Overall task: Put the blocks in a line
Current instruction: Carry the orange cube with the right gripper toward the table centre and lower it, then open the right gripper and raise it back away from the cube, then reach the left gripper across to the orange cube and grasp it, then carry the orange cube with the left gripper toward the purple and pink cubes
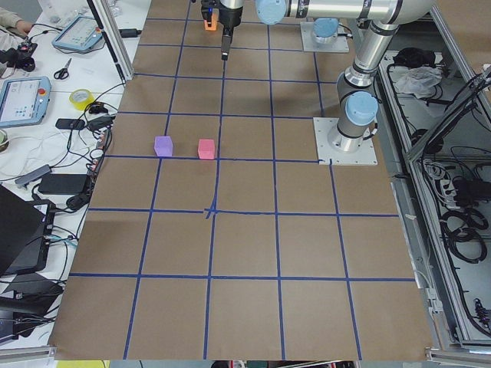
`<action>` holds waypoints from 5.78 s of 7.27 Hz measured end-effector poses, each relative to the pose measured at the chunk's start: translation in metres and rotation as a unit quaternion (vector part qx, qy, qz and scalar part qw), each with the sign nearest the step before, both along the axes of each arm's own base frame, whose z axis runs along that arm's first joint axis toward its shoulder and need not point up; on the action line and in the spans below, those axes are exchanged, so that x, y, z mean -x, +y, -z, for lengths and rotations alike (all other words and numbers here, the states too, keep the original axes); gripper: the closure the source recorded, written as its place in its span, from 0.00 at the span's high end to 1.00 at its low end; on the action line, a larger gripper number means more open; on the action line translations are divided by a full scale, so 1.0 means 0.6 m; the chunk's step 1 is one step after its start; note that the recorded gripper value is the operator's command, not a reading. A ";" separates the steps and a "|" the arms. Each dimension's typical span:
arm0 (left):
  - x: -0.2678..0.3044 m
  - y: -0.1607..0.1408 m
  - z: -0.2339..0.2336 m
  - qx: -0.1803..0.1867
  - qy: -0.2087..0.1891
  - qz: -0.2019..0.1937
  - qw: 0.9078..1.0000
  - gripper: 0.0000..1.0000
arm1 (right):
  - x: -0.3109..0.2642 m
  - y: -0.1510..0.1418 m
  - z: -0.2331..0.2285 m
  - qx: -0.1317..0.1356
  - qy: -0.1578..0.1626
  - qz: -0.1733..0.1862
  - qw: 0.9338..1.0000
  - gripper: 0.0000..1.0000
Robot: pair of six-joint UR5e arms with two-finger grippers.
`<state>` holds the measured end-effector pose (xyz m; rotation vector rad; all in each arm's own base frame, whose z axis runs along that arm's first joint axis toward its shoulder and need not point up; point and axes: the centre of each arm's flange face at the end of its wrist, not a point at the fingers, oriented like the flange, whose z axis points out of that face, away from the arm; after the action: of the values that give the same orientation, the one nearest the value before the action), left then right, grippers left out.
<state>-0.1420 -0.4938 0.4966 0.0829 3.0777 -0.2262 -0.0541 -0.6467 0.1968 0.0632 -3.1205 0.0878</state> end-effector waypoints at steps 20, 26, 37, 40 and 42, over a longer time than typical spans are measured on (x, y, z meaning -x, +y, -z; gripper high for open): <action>-0.015 -0.005 0.001 0.003 -0.001 -0.005 1.000 1.00 | -0.689 -0.047 -0.082 0.083 -0.074 -0.004 0.994 1.00; -0.004 -0.028 -0.022 0.024 -0.022 -0.025 0.999 1.00 | -0.397 0.135 -0.493 0.028 -0.048 0.061 0.997 1.00; 0.308 -0.297 0.369 0.022 0.050 -0.075 0.996 1.00 | -0.308 0.200 -0.516 0.023 -0.036 0.039 0.998 1.00; 0.336 -0.311 0.468 0.006 0.046 -0.079 0.996 1.00 | -0.306 0.199 -0.520 0.032 -0.031 0.025 0.999 1.00; 0.345 -0.296 0.518 -0.011 0.040 -0.079 0.996 0.61 | -0.305 0.200 -0.519 0.029 -0.028 0.015 0.999 1.00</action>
<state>-0.3492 -0.6717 0.1856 -0.1738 3.1447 -0.1918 0.1288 -0.5268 0.5080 0.0143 -3.1716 0.1836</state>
